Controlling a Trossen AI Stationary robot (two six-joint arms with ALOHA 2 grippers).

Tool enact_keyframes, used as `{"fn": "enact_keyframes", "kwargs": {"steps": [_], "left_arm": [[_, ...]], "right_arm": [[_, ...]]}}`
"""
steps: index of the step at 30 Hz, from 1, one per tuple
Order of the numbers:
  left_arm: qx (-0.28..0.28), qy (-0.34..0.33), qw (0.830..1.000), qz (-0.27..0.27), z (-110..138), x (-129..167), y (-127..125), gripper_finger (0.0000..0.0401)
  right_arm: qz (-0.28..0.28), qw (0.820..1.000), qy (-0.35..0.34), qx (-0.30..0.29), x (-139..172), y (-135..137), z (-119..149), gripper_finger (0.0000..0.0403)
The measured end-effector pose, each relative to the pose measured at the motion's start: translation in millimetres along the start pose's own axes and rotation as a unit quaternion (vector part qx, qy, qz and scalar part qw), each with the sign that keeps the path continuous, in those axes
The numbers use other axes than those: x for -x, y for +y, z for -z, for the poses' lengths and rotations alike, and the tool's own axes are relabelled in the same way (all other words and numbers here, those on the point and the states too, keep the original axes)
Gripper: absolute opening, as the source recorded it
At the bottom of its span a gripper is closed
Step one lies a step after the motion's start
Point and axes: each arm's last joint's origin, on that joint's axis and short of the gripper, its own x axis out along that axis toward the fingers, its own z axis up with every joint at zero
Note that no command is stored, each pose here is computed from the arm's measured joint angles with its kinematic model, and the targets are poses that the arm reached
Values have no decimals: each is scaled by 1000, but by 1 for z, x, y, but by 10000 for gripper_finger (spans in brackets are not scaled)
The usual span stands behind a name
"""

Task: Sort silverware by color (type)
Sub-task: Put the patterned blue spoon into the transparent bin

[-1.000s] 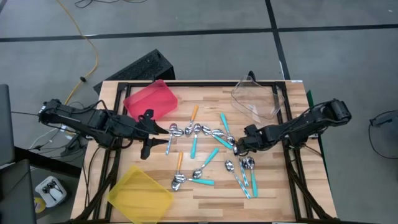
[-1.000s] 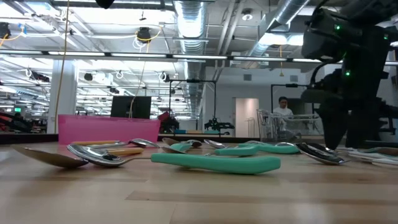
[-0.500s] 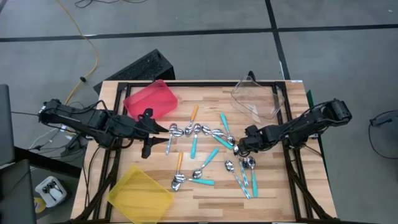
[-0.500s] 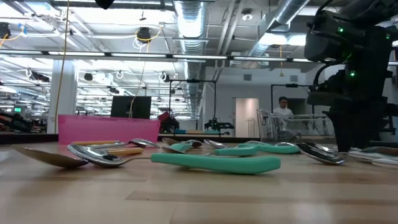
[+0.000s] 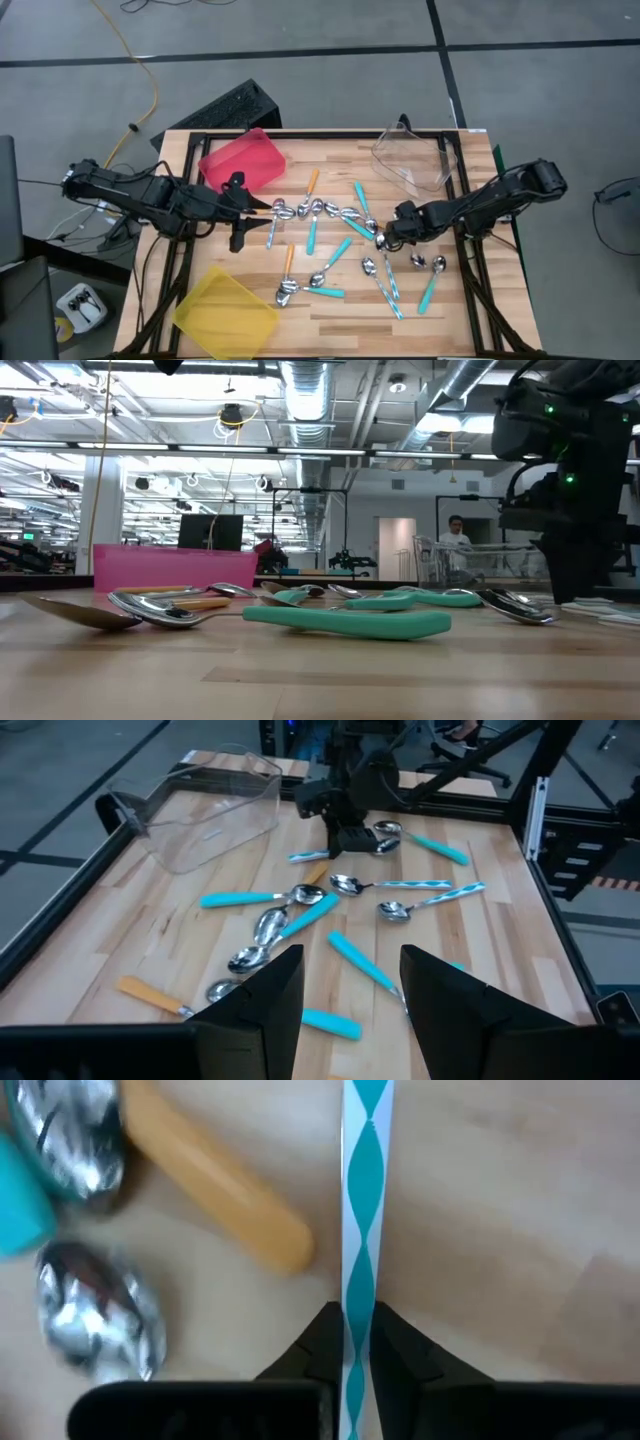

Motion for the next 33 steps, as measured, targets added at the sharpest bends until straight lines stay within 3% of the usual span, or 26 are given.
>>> {"fn": "enact_keyframes", "kwargs": {"steps": [4,13,20,24,28,33], "left_arm": [[0,0,1000,0,0,0,0,151],[0,0,1000,-2,0,0,0,151],[-5,-5,1000,-19,0,0,1,151],[-8,-7,1000,-25,-1,0,1,151],[-8,-8,1000,-25,-1,0,1,151],[-5,-8,1000,-25,-1,0,1,151]], "right_arm": [[-18,1000,-2,12,18,1,-3,58],[-72,993,-87,45,72,0,-28,59],[-88,965,-218,114,123,-2,-67,60],[-42,944,-291,149,148,-9,-94,60],[43,921,-345,178,161,-21,-119,60],[145,909,-348,180,154,-43,-144,60]]}}
